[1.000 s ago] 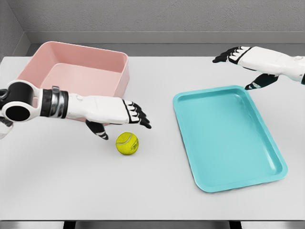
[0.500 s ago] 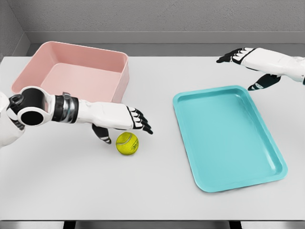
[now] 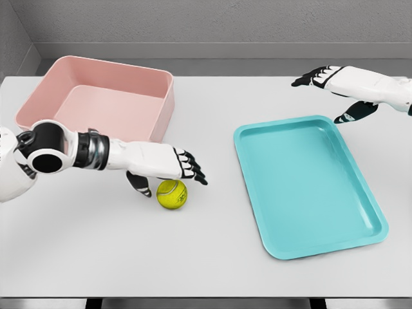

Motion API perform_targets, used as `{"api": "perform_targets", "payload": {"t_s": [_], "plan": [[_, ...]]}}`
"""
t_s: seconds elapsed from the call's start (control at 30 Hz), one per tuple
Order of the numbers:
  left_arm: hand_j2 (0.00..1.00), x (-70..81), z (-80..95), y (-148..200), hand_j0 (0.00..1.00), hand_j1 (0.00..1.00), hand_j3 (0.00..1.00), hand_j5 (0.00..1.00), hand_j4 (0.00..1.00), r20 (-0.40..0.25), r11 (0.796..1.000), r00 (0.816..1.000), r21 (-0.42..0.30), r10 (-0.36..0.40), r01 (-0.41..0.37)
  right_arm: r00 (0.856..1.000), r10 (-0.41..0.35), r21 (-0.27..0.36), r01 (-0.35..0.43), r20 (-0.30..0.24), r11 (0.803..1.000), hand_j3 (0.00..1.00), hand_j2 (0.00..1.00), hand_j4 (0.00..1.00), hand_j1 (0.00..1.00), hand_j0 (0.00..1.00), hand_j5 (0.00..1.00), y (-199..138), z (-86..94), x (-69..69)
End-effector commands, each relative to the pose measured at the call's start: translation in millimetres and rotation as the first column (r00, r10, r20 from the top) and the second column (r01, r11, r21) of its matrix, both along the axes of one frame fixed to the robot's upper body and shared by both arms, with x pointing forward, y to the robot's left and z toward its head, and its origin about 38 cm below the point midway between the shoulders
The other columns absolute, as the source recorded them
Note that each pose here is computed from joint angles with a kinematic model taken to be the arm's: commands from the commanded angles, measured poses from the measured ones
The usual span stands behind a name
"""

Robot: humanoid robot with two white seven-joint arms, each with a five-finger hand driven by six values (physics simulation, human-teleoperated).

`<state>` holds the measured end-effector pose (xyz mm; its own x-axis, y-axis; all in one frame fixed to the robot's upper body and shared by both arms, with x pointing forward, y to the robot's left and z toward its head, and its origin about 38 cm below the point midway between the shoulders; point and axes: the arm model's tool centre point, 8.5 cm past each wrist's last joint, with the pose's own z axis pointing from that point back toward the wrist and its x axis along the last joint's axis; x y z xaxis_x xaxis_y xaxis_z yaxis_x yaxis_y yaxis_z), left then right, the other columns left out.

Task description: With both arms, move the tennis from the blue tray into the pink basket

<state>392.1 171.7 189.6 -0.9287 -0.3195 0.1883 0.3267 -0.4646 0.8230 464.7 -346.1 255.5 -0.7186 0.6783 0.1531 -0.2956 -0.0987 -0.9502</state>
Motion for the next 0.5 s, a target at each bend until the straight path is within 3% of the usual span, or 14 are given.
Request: {"api": "perform_targets", "payload": {"t_s": [0.0, 0.47], "plan": [[1.00, -1.2, 0.7, -1.2, 1.00, 1.00, 1.00, 1.00, 1.00, 0.000, 1.000, 1.000, -0.004, -0.002, 0.002, 1.000, -0.002, 0.006, 0.002, -0.001, 1.000, 1.00, 1.00, 1.00, 1.00, 1.00, 1.00, -0.4, 0.9, -0.1], [1.00, 6.5, -8.0, 5.5, 1.00, 1.00, 1.00, 1.00, 1.00, -0.007, 0.999, 0.999, 0.016, 0.033, -0.033, 1.000, -0.017, 0.002, 0.017, 0.001, 1.000, 1.00, 1.00, 1.00, 1.00, 1.00, 1.00, -6.6, 2.8, 0.2]]}}
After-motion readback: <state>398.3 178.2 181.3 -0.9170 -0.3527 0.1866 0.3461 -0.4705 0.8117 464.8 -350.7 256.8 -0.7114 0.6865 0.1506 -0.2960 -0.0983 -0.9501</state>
